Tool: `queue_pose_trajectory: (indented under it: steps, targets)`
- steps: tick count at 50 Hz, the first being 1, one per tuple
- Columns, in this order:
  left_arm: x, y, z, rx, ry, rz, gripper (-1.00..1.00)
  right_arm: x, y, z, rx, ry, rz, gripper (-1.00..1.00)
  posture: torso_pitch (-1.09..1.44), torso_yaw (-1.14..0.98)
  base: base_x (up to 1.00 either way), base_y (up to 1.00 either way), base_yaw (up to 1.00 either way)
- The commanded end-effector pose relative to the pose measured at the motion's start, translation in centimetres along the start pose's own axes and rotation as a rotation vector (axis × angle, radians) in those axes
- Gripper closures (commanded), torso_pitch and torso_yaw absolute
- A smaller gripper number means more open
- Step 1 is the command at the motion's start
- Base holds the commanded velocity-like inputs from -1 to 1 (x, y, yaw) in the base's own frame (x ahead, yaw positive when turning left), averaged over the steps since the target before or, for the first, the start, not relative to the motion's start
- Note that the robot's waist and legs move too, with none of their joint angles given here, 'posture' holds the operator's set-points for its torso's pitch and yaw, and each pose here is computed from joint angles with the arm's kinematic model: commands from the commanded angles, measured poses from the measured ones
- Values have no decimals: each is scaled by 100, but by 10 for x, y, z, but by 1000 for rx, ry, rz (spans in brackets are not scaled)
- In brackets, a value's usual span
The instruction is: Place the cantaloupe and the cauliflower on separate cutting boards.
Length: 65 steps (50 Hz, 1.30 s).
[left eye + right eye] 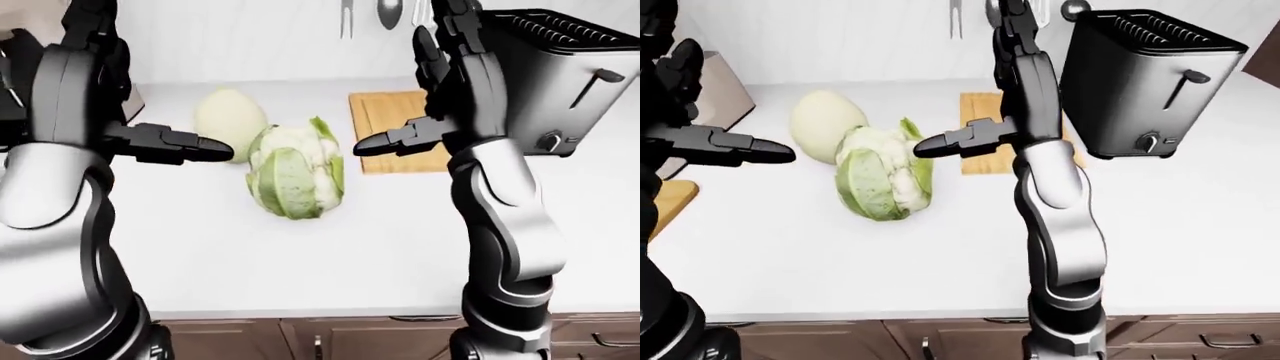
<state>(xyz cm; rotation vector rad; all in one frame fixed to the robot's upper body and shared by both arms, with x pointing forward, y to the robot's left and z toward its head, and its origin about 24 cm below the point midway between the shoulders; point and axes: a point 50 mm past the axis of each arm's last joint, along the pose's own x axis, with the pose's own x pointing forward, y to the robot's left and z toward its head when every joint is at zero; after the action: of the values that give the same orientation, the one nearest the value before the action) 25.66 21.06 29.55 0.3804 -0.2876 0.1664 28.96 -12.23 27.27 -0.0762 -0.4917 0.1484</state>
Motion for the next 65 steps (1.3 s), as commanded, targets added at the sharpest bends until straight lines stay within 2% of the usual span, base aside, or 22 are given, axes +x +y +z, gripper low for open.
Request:
queue_pose_trajectory:
  steps: [1,11,14,15,16,17,19,26,31,35,39,42,45,48,50,58,61,65]
  targets:
    - [-2,6,17,17,-101,37,-100,-2,1,15,-1,-90,0,-100,0,0,0,34,0]
    - [-2,3,16,18,-98,30,-100,-4,0,13,0,-93,-7,-100,0,0,0,27,0]
    - [-2,3,16,18,-98,26,-100,-3,-2,21,6,-91,-9,-100,0,0,0,0,0]
    - [-2,2,16,17,-98,22,-100,-5,-3,18,-17,-77,-12,-100,0,0,0,0,0]
    - [-1,1,16,14,-100,17,-100,-2,-5,29,-4,-87,-12,-100,0,0,0,0,0]
    - [-1,0,16,12,-102,12,-100,-5,-5,24,-1,-86,-12,-100,0,0,0,0,0]
    - [-1,-1,17,6,-106,8,-100,-4,-4,27,-17,-59,5,-100,0,0,0,0,0]
    - [0,-3,15,7,-103,3,-100,-12,-6,31,-37,-56,23,-100,0,0,0,0,0]
    - [0,-4,13,4,-102,1,-100,-16,-9,39,-58,-25,42,-100,0,0,0,0,0]
    - [0,-5,11,2,-99,-2,-100,-24,-8,31,-71,-4,58,-100,0,0,0,0,0]
    - [2,-7,9,2,-97,-4,-100,-28,-8,24,-136,44,79,-100,0,0,0,0,0]
    - [3,-8,9,2,-97,-7,-100,-29,-4,18,-220,84,116,-100,0,0,0,0,0]
    - [3,-8,10,2,-100,-8,-100,-26,-2,15,-302,103,141,-100,0,0,0,0,0]
    - [5,-7,10,3,-101,-7,-100,-22,-4,16,-353,131,143,-100,0,0,0,0,0]
    - [5,-8,10,1,-103,-9,-100,-26,-2,12,-388,145,162,-100,0,0,0,0,0]
    - [5,-9,8,-1,-102,-9,-100,-27,-9,14,-458,197,157,-100,0,0,0,0,0]
    - [4,-9,7,-4,-102,-9,-100,-31,-9,6,-474,220,160,-100,0,0,0,0,0]
    - [3,-8,6,-3,-99,-9,-100,-34,-5,-2,-467,248,188,-100,0,0,0,0,0]
